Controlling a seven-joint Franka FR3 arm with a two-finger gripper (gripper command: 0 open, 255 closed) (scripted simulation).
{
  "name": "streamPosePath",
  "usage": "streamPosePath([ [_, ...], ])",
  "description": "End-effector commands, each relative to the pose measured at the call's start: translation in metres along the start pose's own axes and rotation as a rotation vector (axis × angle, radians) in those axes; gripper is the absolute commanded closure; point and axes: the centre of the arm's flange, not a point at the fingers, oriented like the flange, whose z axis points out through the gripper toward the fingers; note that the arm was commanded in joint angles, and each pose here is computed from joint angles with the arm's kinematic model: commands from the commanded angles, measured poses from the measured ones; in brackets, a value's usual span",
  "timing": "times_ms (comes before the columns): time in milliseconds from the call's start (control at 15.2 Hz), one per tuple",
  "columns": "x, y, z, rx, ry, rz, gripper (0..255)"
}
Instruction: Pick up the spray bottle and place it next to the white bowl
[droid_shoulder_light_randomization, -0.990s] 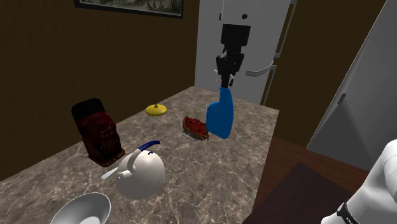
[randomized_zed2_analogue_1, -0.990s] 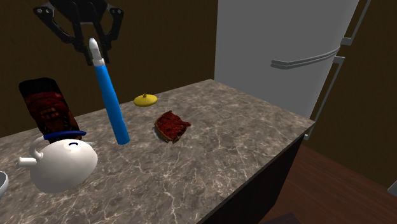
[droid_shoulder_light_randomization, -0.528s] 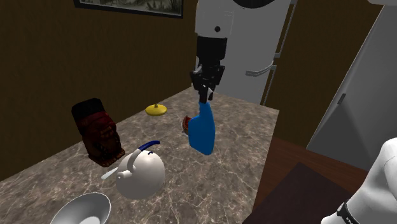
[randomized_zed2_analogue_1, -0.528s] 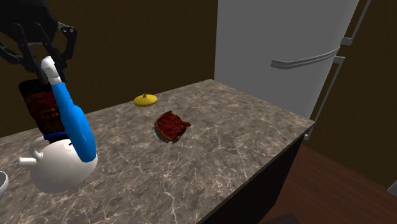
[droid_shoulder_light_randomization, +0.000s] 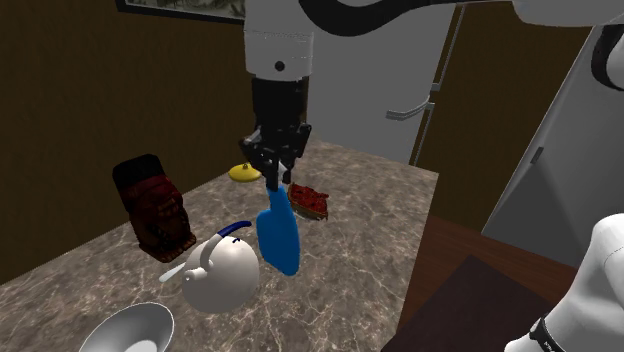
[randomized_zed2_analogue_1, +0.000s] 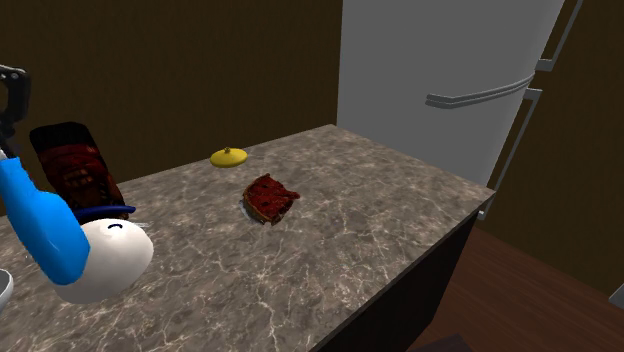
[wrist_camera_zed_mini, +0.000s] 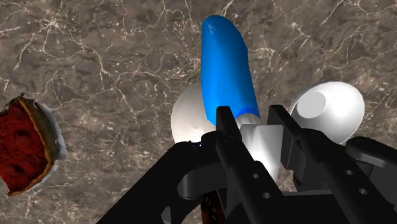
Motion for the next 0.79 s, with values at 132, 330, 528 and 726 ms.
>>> streamPosePath([
  [132, 0.010, -0.051, 0.015, 0.001, 0.000, 0.002, 255],
  [330, 0.018, -0.089, 0.026, 0.001, 0.000, 0.002, 255],
  [528, 0.026, -0.126, 0.036, 0.001, 0.000, 0.002, 255],
  [726, 0.032, -0.156, 0.045, 0.001, 0.000, 0.002, 255],
])
